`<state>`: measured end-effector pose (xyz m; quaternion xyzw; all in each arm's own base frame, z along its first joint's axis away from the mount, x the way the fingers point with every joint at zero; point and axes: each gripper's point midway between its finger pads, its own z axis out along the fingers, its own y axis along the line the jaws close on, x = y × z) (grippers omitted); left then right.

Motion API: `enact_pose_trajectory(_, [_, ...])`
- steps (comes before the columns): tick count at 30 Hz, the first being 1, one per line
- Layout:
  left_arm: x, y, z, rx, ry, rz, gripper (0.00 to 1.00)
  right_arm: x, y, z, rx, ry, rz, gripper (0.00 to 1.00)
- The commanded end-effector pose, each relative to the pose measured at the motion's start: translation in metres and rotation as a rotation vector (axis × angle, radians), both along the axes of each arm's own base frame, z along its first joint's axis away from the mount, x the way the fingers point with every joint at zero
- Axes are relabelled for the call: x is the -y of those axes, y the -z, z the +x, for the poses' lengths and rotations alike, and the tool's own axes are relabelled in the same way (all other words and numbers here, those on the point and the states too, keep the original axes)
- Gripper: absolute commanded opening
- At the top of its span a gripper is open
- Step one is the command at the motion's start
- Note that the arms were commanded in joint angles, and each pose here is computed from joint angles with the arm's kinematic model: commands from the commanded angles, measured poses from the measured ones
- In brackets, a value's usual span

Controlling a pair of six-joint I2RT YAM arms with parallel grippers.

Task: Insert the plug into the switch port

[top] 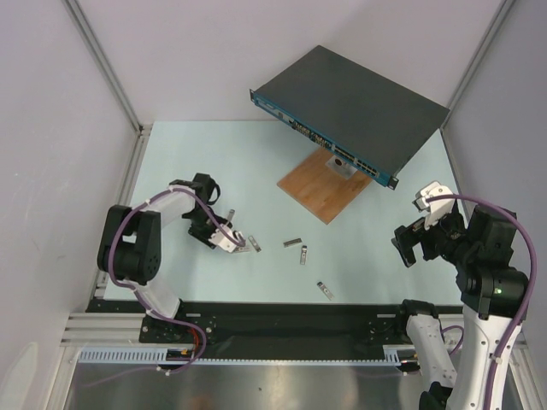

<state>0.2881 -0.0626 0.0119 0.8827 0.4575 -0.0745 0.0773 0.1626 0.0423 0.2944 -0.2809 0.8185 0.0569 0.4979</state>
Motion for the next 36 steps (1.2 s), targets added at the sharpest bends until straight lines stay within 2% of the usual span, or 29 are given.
enact_pose_trajectory(1, [0.008, 0.013, -0.016, -0.034, 0.096, -0.039, 0.50, -0.004, -0.011, 0.000, 0.025, -0.008, 0.020, 1.00])
enact_pose_trajectory(5, [0.014, 0.014, -0.017, -0.047, 0.091, -0.049, 0.36, -0.005, -0.011, 0.000, 0.019, -0.009, 0.030, 1.00])
enact_pose_trajectory(13, [0.025, 0.011, -0.026, -0.050, -0.011, -0.114, 0.22, -0.005, -0.017, 0.003, 0.024, 0.003, 0.043, 1.00])
enact_pose_trajectory(15, [0.027, 0.008, -0.030, -0.068, -0.083, -0.131, 0.14, -0.006, -0.020, 0.002, 0.028, 0.000, 0.048, 1.00])
enact_pose_trajectory(16, [0.028, 0.006, -0.029, -0.077, -0.114, -0.132, 0.05, -0.006, -0.021, 0.002, 0.030, 0.000, 0.047, 1.00])
enact_pose_trajectory(17, [0.027, 0.004, -0.030, -0.090, -0.169, -0.128, 0.00, -0.006, -0.024, 0.002, 0.037, -0.002, 0.049, 1.00])
enact_pose_trajectory(20, [0.028, -0.016, -0.027, -0.119, -0.286, -0.144, 0.00, -0.012, -0.034, -0.002, 0.062, -0.027, 0.065, 1.00])
enact_pose_trajectory(24, [0.046, -0.074, -0.034, -0.214, -0.396, -0.272, 0.00, -0.022, -0.052, -0.007, 0.117, -0.073, 0.092, 1.00])
enact_pose_trajectory(28, [0.067, -0.128, -0.039, -0.170, -0.559, -0.382, 0.00, -0.026, -0.059, -0.005, 0.109, -0.121, 0.085, 1.00])
enact_pose_trajectory(30, [0.073, -0.150, -0.049, -0.192, -0.579, -0.404, 0.00, -0.030, -0.062, -0.005, 0.113, -0.154, 0.083, 1.00])
enact_pose_trajectory(33, [0.088, -0.183, -0.063, -0.260, -0.673, -0.457, 0.00, -0.034, -0.074, -0.001, 0.171, -0.215, 0.053, 1.00])
enact_pose_trajectory(36, [0.105, -0.210, -0.085, -0.391, -0.750, -0.482, 0.00, -0.042, -0.085, 0.002, 0.228, -0.306, 0.036, 1.00])
